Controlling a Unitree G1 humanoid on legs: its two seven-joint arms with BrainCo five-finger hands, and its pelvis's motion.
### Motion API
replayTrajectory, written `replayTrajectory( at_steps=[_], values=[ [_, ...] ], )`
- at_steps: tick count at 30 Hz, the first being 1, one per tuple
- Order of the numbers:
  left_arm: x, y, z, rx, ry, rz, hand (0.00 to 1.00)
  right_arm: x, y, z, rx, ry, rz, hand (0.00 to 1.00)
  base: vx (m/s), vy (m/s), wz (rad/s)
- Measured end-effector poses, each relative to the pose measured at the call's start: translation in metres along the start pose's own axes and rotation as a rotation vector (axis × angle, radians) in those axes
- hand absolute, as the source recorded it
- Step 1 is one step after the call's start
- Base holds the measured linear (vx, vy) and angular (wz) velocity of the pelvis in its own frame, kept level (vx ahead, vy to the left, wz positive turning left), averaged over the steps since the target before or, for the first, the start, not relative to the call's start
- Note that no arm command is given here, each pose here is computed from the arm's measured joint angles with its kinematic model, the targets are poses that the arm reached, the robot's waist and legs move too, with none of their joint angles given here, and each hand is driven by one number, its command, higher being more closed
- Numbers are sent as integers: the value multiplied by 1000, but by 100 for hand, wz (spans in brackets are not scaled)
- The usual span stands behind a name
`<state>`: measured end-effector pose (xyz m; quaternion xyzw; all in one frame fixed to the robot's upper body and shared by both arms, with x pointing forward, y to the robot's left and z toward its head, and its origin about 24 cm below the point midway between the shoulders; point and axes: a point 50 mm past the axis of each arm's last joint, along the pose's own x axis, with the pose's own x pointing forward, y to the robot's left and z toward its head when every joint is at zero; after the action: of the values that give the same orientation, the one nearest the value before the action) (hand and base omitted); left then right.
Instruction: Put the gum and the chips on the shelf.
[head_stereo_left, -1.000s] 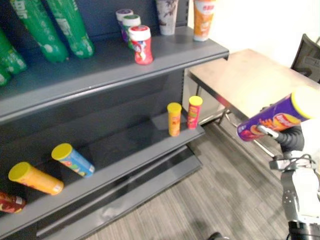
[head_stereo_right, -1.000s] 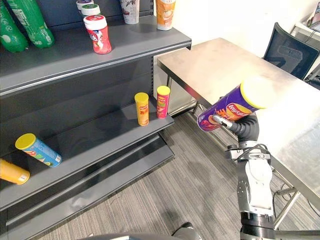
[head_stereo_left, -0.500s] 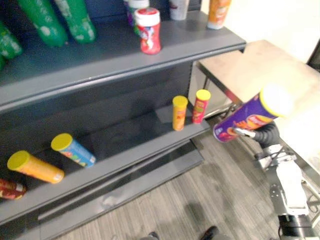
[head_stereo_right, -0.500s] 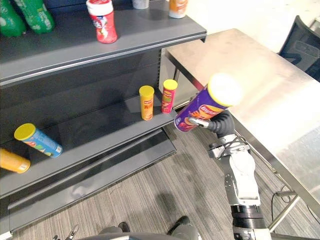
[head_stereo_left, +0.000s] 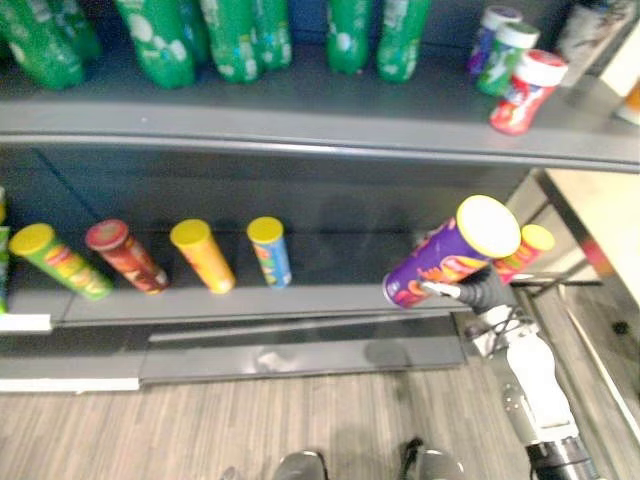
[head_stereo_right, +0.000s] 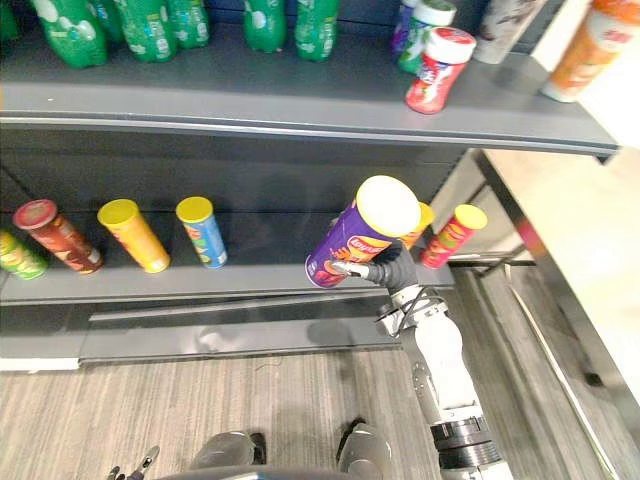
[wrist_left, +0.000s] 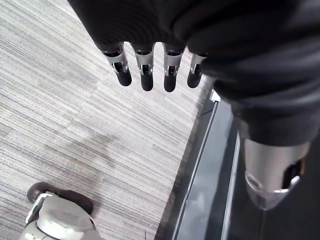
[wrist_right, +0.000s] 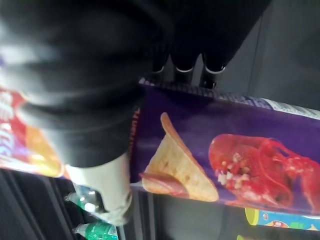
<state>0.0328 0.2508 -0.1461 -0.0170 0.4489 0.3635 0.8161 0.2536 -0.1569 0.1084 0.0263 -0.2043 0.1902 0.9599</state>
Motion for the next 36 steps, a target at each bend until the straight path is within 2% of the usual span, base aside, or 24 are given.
replayTrajectory(
  at_steps=[10, 16, 26, 30, 36],
  values=[
    [-2, -15, 2, -51, -16, -51, 0, -3, -1, 6, 13, -21, -19, 100, 62, -153, 8],
    [-3, -21, 5, -62, -41, -68, 0, -19, 4, -5, 17, 43, -40, 100, -6, -86, 26],
    [-2, -43, 24, -14, -122, -154, 0, -29, 36, -41, 45, 193, 49, 100, 4, 20, 27],
    [2, -51, 45, -5, -187, -170, 0, -16, 45, -55, 27, 232, 91, 100, -23, 7, 1],
    [0, -78, 84, -47, -309, -227, 0, 20, 32, -64, -101, 240, -6, 100, -55, 4, 6]
  ],
)
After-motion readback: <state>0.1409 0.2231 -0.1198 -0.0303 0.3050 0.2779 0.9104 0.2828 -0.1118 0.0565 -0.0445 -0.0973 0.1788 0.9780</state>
